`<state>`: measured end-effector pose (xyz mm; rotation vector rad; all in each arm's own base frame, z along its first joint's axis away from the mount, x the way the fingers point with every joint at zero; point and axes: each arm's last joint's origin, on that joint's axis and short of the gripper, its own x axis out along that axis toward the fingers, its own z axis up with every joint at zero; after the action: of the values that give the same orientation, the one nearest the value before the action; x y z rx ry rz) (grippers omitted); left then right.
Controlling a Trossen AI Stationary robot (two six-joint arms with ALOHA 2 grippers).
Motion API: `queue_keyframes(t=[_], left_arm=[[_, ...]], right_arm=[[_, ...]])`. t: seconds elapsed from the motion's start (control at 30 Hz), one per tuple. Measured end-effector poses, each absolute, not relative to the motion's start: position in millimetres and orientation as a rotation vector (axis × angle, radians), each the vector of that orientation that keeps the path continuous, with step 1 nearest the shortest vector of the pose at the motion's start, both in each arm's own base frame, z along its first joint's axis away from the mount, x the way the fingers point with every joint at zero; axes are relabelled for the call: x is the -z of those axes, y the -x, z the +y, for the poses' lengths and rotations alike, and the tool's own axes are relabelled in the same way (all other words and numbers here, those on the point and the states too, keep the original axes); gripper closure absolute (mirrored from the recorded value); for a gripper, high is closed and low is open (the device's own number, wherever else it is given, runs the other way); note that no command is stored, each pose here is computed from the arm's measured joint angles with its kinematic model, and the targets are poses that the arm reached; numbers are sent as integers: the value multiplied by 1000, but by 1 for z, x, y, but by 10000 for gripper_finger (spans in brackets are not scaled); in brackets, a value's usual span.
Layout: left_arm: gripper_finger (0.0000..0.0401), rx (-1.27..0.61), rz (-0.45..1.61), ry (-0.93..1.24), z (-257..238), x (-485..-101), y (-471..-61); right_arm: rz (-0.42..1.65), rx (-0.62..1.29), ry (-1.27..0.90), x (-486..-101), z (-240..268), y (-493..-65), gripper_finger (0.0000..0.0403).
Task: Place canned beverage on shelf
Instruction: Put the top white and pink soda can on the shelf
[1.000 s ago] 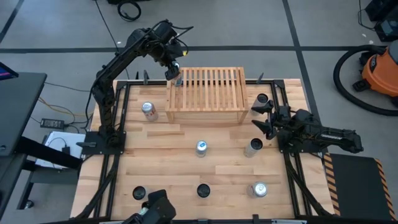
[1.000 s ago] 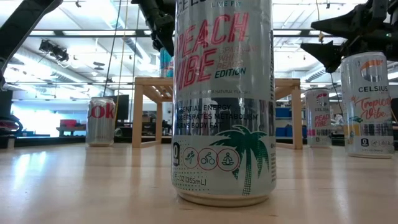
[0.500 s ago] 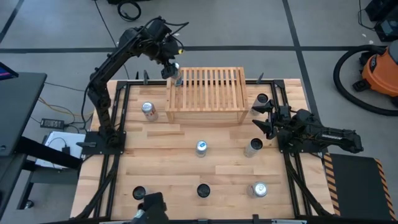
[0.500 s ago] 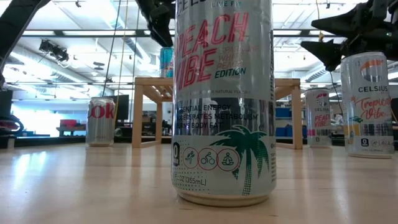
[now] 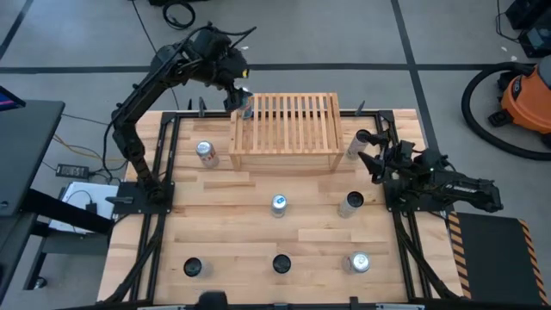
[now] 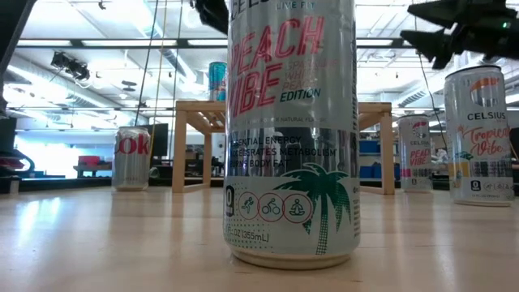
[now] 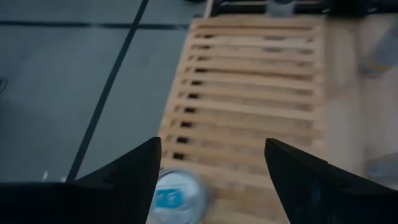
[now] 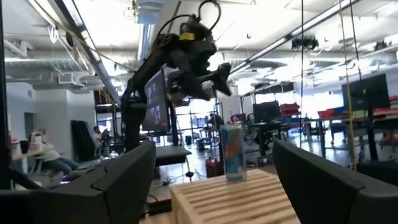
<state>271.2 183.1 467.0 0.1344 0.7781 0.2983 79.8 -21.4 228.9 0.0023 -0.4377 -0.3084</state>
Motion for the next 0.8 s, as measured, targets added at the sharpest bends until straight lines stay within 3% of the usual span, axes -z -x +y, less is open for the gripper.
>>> queue_keyframes(t=[0.43,0.8], left_arm=[[113,-82,784,-189,110,-473,-288],[113,-44,824,-112,88,-470,-292]], right_arm=[[-115,445,-17,-297,-18,-51,70],[313,443,2,-331,-19,-54,70]])
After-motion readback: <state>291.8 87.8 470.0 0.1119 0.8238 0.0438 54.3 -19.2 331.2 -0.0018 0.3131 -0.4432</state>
